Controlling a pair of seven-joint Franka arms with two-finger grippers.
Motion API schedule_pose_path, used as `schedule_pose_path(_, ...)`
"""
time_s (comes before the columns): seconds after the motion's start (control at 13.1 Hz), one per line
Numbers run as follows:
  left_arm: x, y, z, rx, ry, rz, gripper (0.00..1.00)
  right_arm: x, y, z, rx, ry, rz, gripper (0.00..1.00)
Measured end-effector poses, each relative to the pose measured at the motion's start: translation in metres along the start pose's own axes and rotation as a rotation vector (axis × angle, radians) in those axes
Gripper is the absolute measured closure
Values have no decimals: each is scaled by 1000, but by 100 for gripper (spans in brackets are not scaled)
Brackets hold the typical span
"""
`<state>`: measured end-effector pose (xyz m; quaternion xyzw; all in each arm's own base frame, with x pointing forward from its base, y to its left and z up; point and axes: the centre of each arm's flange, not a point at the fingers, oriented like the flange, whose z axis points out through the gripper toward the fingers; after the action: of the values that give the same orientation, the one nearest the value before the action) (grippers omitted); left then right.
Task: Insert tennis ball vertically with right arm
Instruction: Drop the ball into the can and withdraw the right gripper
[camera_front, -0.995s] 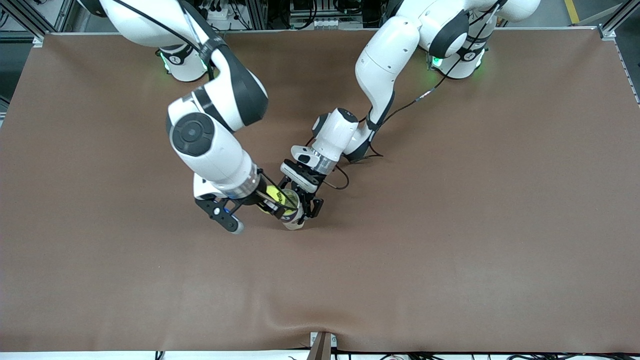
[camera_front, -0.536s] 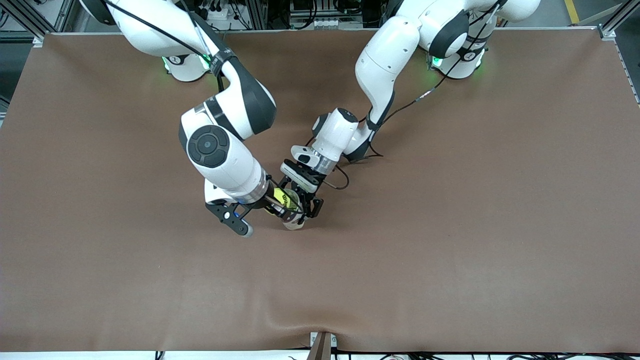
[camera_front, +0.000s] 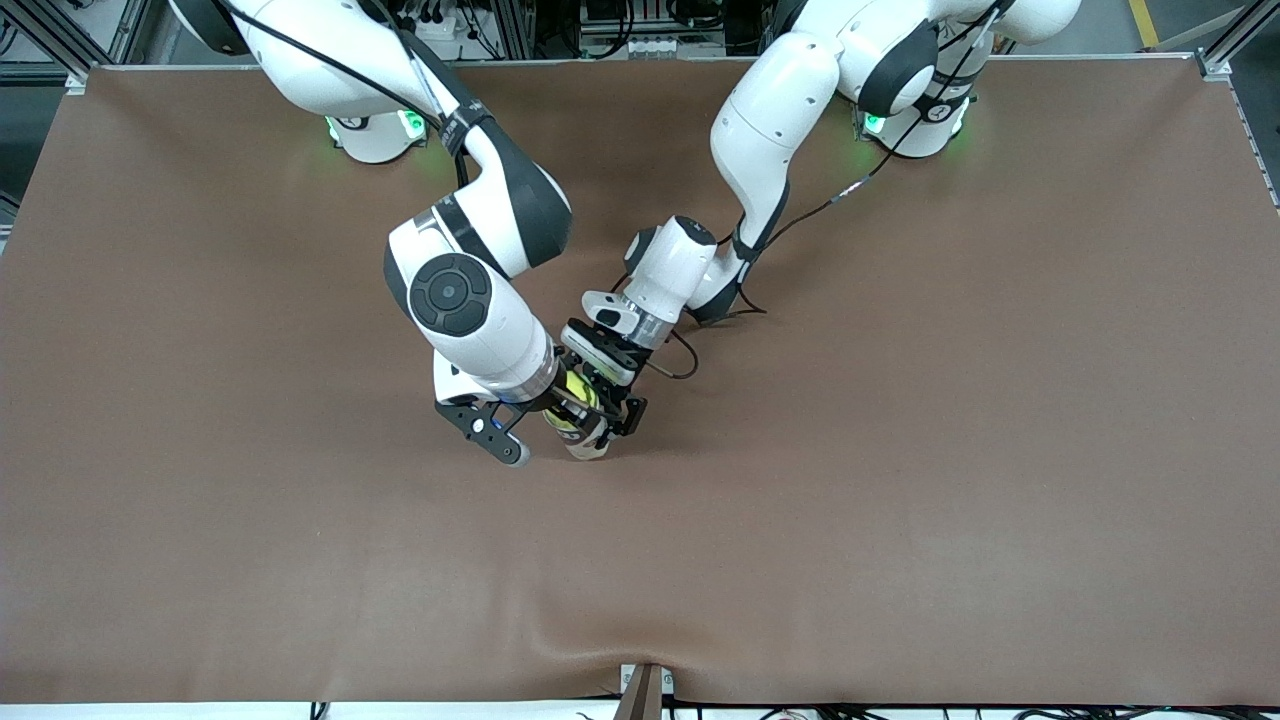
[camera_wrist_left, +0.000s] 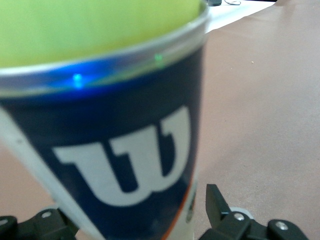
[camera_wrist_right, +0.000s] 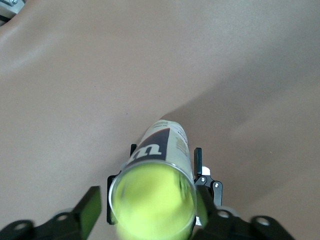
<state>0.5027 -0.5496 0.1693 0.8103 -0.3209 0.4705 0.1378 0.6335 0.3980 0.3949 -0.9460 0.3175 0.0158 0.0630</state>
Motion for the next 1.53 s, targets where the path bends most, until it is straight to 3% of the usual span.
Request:
schedule_pose_path(0.08,0,0,0,0,0,0,0,0,0,0,0,0,2,1)
schedule_pose_path(0.38,0,0,0,0,0,-1,0,3,1,-3,-3,9,4,0)
schedule_pose_path(0.61,-3,0,-1,0,-9,-1,0,9,13,-28,-71,31,-58,0)
schedule_pose_path(0.84,-4,-1,-10,-1,-28,3,0,33,50,-85,-152,-8,-156,0)
schedule_pose_path(1.15,-5,-3,-31,-3,-68,14,0,87,118,-155,-199,-58,-245,0)
schedule_pose_path(1.53,4,-6,-71,-10,-104,21,0,188,216,-190,-237,-70,-351,0)
